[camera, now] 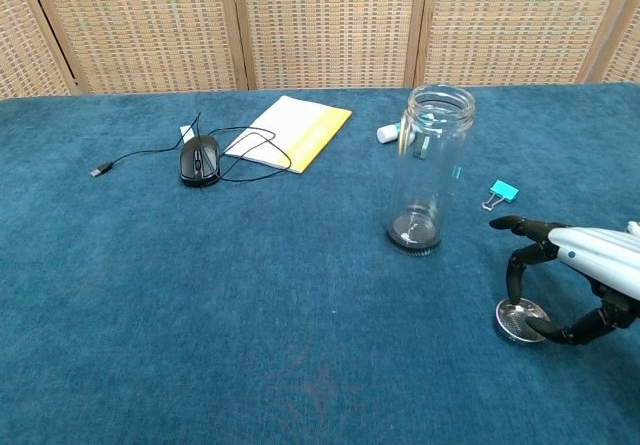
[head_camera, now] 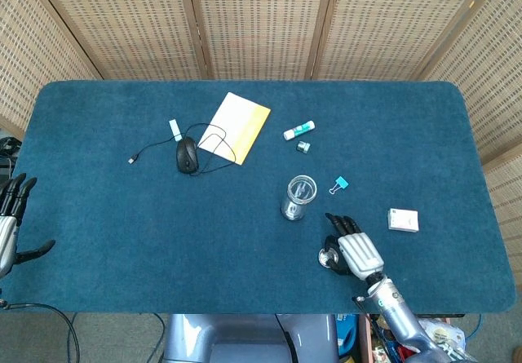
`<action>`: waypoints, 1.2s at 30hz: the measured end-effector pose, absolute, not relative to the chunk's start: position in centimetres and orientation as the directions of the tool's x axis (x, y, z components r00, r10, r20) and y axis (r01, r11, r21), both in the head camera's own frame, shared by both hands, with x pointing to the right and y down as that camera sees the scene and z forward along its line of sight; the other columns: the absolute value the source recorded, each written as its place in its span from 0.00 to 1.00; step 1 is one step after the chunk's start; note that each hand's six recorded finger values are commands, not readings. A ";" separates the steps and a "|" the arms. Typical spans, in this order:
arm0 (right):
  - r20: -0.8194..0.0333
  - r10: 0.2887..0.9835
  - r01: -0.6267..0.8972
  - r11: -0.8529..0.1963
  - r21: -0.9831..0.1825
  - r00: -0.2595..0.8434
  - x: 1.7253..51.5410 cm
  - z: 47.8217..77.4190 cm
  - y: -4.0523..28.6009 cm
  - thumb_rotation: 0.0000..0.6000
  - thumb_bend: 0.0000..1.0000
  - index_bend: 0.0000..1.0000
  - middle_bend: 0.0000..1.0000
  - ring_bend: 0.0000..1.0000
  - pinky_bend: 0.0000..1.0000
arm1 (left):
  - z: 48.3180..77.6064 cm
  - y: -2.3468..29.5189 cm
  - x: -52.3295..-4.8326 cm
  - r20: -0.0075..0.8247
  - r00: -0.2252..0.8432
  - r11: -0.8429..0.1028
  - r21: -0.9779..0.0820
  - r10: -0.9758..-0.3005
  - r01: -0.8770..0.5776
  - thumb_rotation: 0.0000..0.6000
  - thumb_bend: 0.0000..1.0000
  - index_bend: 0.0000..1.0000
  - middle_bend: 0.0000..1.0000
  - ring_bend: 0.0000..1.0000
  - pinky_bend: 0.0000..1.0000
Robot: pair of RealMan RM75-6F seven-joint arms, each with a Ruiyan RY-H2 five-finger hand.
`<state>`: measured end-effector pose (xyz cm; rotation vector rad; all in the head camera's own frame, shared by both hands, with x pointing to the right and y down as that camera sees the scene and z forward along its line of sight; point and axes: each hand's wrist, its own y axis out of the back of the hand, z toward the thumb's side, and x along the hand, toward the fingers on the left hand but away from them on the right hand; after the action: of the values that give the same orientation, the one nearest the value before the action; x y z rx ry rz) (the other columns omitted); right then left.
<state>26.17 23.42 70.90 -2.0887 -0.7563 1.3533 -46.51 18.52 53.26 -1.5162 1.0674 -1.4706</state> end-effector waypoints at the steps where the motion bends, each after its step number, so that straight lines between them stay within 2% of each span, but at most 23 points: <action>1: -0.627 0.701 0.166 -0.701 -0.694 0.340 26.2 70.9 23.4 1.00 0.55 0.54 0.00 0.00 0.00 | 53.3 18.5 -46.5 0.369 -0.010 -0.367 -0.928 -0.930 -0.061 1.00 0.05 0.00 0.00 0.00 0.00; 14: -0.628 0.698 0.168 -0.704 -0.690 0.346 25.8 71.1 23.6 1.00 0.60 0.63 0.00 0.00 0.00 | 53.4 18.5 -46.6 0.371 -0.013 -0.370 -0.927 -0.929 -0.063 1.00 0.05 0.00 0.00 0.00 0.00; 22: -0.618 0.705 0.178 -0.696 -0.695 0.347 25.7 70.8 23.5 1.00 0.60 0.66 0.00 0.00 0.00 | 53.3 18.4 -46.6 0.371 -0.013 -0.370 -0.927 -0.928 -0.065 1.00 0.05 0.00 0.00 0.00 0.00; 31: -0.598 0.718 0.201 -0.684 -0.701 0.357 25.8 69.7 23.3 1.00 0.60 0.66 0.00 0.00 0.00 | 53.4 18.4 -46.6 0.375 -0.012 -0.374 -0.925 -0.927 -0.065 1.00 0.05 0.00 0.00 0.00 0.00; 36: -0.574 0.736 0.213 -0.664 -0.717 0.360 26.4 68.0 22.9 1.00 0.61 0.67 0.00 0.00 0.00 | 53.5 18.4 -46.6 0.380 -0.013 -0.379 -0.923 -0.925 -0.065 1.00 0.05 0.00 0.00 0.00 0.00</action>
<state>26.43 22.93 68.03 -2.0912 -0.8205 1.2815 -46.58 18.41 53.52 -1.5279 1.0640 -1.4818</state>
